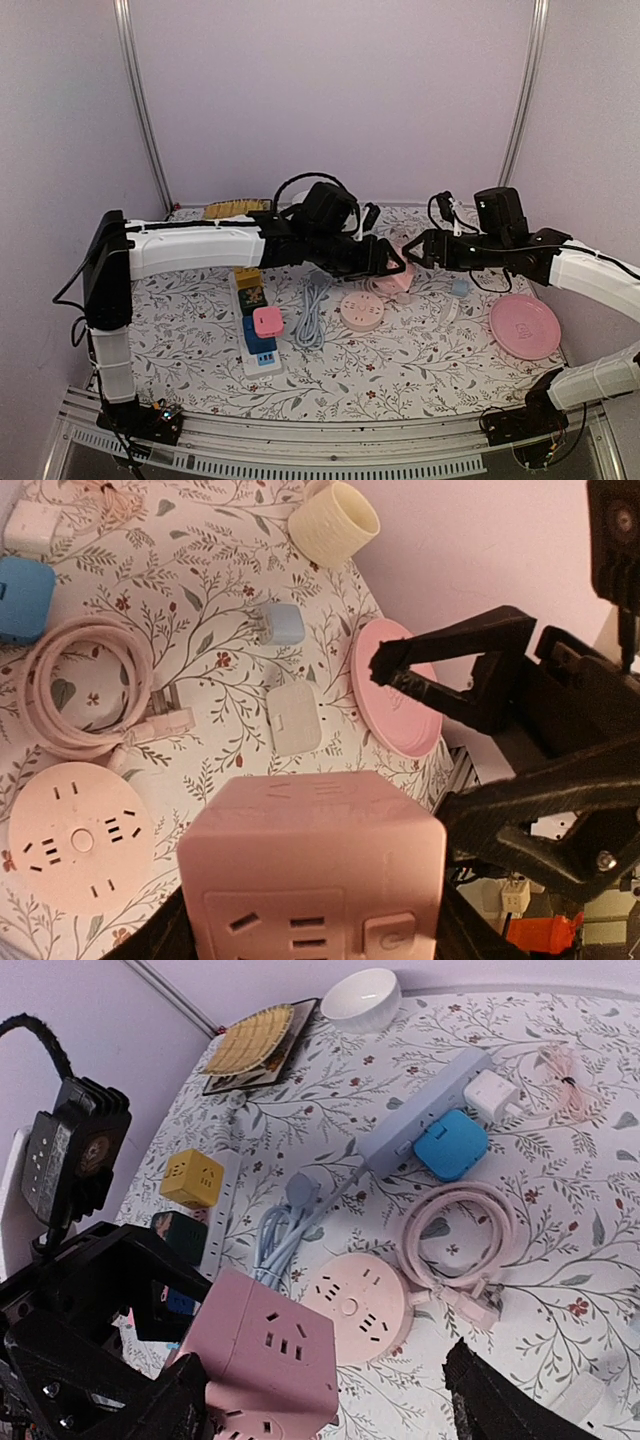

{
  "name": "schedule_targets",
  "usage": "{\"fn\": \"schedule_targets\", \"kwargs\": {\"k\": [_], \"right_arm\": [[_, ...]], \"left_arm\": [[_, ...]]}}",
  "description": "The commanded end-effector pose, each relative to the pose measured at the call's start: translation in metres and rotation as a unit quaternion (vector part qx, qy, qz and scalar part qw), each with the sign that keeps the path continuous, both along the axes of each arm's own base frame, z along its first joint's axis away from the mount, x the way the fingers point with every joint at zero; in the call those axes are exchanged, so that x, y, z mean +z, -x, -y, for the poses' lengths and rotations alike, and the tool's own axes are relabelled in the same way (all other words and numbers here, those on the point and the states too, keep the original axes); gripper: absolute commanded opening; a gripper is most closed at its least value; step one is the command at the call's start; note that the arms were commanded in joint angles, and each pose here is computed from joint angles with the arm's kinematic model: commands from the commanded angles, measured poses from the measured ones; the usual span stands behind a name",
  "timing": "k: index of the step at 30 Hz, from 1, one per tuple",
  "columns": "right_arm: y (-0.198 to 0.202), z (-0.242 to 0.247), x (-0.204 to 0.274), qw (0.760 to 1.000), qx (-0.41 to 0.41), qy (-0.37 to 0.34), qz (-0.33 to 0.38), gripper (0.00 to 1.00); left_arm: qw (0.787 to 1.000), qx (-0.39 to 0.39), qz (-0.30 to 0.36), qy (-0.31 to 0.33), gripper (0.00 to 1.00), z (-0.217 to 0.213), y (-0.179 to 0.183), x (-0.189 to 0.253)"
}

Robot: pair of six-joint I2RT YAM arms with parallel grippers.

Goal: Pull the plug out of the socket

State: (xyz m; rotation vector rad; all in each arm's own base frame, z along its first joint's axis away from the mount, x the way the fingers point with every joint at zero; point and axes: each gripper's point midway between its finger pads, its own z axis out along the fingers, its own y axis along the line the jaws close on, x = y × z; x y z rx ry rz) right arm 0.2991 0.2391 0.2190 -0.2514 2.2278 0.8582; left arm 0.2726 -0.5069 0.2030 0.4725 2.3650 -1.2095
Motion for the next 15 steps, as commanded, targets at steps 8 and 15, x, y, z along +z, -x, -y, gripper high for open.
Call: {"fn": "schedule_targets", "kwargs": {"k": [8,15], "right_arm": [[0.008,0.063,-0.048,0.985,-0.131,0.069,-0.088,0.83],[0.019,0.077,-0.047,0.981,-0.150,0.077,-0.092,0.84]], "left_arm": [[0.993,-0.110,-0.033,-0.040,0.37,0.069,0.044,-0.088],[0.982,-0.169,-0.026,-0.077,0.43,0.103,0.070,-0.121]]}}
